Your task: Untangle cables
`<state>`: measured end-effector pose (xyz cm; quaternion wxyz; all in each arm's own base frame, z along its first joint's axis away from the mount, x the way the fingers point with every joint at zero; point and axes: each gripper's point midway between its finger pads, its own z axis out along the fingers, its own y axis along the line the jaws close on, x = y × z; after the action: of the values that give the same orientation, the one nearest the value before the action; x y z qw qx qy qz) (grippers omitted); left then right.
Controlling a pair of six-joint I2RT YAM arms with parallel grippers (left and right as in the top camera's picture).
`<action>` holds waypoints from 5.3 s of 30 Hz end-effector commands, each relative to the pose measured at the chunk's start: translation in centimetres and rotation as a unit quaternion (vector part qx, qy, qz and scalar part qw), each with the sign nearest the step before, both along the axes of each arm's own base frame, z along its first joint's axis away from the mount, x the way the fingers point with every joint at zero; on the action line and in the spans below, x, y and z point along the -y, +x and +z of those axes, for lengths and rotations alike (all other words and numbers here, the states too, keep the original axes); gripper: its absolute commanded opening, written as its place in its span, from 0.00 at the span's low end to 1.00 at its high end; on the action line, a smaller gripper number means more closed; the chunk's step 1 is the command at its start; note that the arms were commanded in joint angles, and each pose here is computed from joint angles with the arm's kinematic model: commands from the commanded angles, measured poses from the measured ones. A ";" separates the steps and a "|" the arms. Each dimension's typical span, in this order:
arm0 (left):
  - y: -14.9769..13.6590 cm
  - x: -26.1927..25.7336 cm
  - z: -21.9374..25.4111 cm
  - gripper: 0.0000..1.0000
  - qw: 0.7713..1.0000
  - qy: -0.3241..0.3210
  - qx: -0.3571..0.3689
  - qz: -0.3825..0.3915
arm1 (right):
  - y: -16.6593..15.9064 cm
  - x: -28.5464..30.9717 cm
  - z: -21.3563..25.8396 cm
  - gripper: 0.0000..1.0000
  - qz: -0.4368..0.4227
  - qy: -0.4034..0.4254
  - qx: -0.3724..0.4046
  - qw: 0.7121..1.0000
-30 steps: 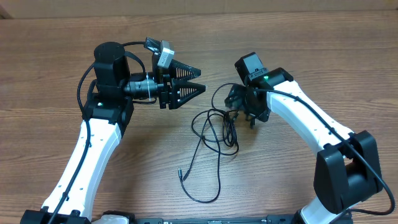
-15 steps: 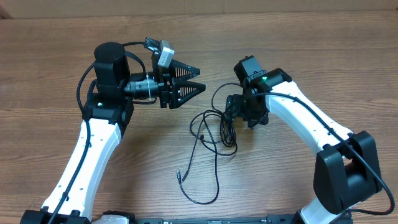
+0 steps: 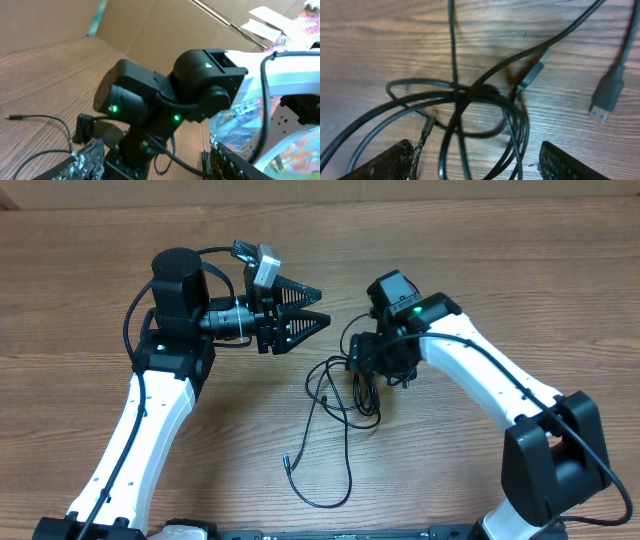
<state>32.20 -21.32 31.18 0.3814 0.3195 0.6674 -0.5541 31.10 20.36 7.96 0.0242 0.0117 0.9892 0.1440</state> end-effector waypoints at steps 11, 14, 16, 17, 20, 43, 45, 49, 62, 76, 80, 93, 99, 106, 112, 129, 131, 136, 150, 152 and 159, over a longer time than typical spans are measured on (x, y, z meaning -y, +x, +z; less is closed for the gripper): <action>0.1 -0.2 0.5 0.66 1.000 0.002 0.020 0.004 | -2.4 0.3 -4.0 0.28 0.027 -0.044 0.002 0.999; 0.1 -0.2 0.5 0.66 1.000 0.002 0.019 0.004 | -2.4 0.2 -4.0 0.04 0.027 -0.042 0.001 0.999; 0.1 -0.2 0.5 0.66 1.000 0.002 0.019 0.004 | -2.5 0.2 -4.0 0.04 0.027 -0.041 0.001 0.999; 0.1 -0.2 0.5 0.66 1.000 0.001 0.019 0.004 | -2.5 0.2 -3.9 0.04 0.027 -0.041 0.000 0.999; 0.1 -0.2 0.5 0.65 1.000 0.001 0.018 0.003 | -2.3 0.6 -3.0 0.04 0.022 -0.045 -0.006 0.999; -3.8 4.2 -0.7 0.59 0.997 0.011 -0.029 -0.071 | 3.5 0.9 22.0 0.04 0.001 0.284 0.142 0.948; -4.0 4.4 -0.7 0.58 0.997 0.010 -0.030 -0.074 | 3.5 0.8 22.1 0.04 0.002 0.287 0.141 0.947; -4.5 4.4 -0.5 0.55 0.995 0.004 -0.034 -0.090 | 3.7 0.9 22.2 0.04 0.000 0.291 0.143 0.946; -1.9 4.6 -1.2 0.53 0.994 0.021 -0.105 0.005 | 5.9 3.1 21.2 0.04 -0.058 0.230 0.172 0.956; -2.3 7.3 3.0 0.60 0.998 0.007 0.056 0.035 | 6.5 7.0 18.7 0.04 -0.143 0.119 0.169 0.968; -1.9 8.5 1.4 0.63 0.994 0.046 0.073 0.072 | 5.9 7.0 18.4 0.04 -0.150 0.120 0.153 0.969; -1.9 10.8 -1.2 0.64 0.984 0.103 0.109 0.099 | 4.6 5.6 18.5 0.04 -0.126 0.156 0.123 0.972; -1.8 11.1 -1.7 0.64 0.984 0.107 0.106 0.095 | 4.2 4.7 18.6 0.04 -0.113 0.160 0.120 0.973; -1.8 11.1 -1.8 0.63 0.984 0.109 0.104 0.095 | 3.7 2.8 18.7 0.04 -0.088 0.165 0.123 0.975; -1.9 11.0 -2.1 0.63 0.984 0.113 0.100 0.094 | 3.0 1.4 18.8 0.04 -0.068 0.168 0.121 0.976; -3.0 11.5 -3.2 0.63 0.985 0.129 0.080 0.078 | 2.6 -1.2 20.3 0.04 -0.030 0.223 0.127 0.966; -3.2 11.7 -3.3 0.63 0.985 0.130 0.081 0.075 | 2.6 -1.5 20.5 0.04 -0.026 0.230 0.127 0.965; -3.6 12.0 -3.2 0.62 0.986 0.128 0.081 0.069 | 2.7 -1.6 20.7 0.04 -0.023 0.235 0.129 0.963; -5.8 12.8 -2.6 0.59 0.988 0.107 0.110 -0.004 | 3.6 -1.1 21.0 0.04 -0.031 0.238 0.145 0.960; -5.9 12.8 -2.6 0.59 0.987 0.108 0.116 -0.007 | 3.8 -0.7 21.1 0.04 -0.035 0.239 0.145 0.959; -4.5 12.4 -2.9 0.61 0.985 0.122 0.120 0.031 | 3.4 -1.0 21.5 0.04 -0.028 0.260 0.135 0.956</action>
<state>28.41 -33.00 27.85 0.4288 0.3878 0.7051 -0.4106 34.91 20.90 27.28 0.1432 0.0436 0.9168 0.3704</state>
